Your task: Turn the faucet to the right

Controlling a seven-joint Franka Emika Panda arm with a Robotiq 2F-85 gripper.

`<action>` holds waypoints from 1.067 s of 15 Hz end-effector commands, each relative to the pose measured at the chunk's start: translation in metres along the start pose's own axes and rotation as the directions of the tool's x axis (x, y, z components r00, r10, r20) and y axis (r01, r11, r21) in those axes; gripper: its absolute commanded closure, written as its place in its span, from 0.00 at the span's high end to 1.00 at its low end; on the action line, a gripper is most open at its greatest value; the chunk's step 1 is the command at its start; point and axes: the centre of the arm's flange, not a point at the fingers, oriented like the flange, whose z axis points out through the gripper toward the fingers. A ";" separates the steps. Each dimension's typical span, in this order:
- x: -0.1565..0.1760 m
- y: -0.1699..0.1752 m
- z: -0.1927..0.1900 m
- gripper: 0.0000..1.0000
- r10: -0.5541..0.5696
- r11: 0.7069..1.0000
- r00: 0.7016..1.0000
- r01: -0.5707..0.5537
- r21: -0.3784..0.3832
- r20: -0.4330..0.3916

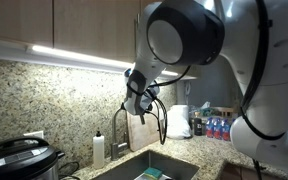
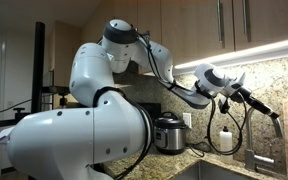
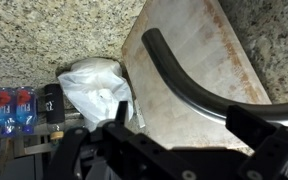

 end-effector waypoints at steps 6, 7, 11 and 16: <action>0.022 -0.016 0.022 1.00 0.000 1.000 1.000 0.000 0.005 0.025; 0.025 -0.017 0.024 1.00 0.004 1.000 1.000 -0.004 0.003 0.028; 0.029 -0.017 0.027 1.00 0.018 1.000 0.999 -0.018 0.003 0.035; 0.033 -0.013 0.025 1.00 0.049 0.999 0.998 -0.049 0.003 0.036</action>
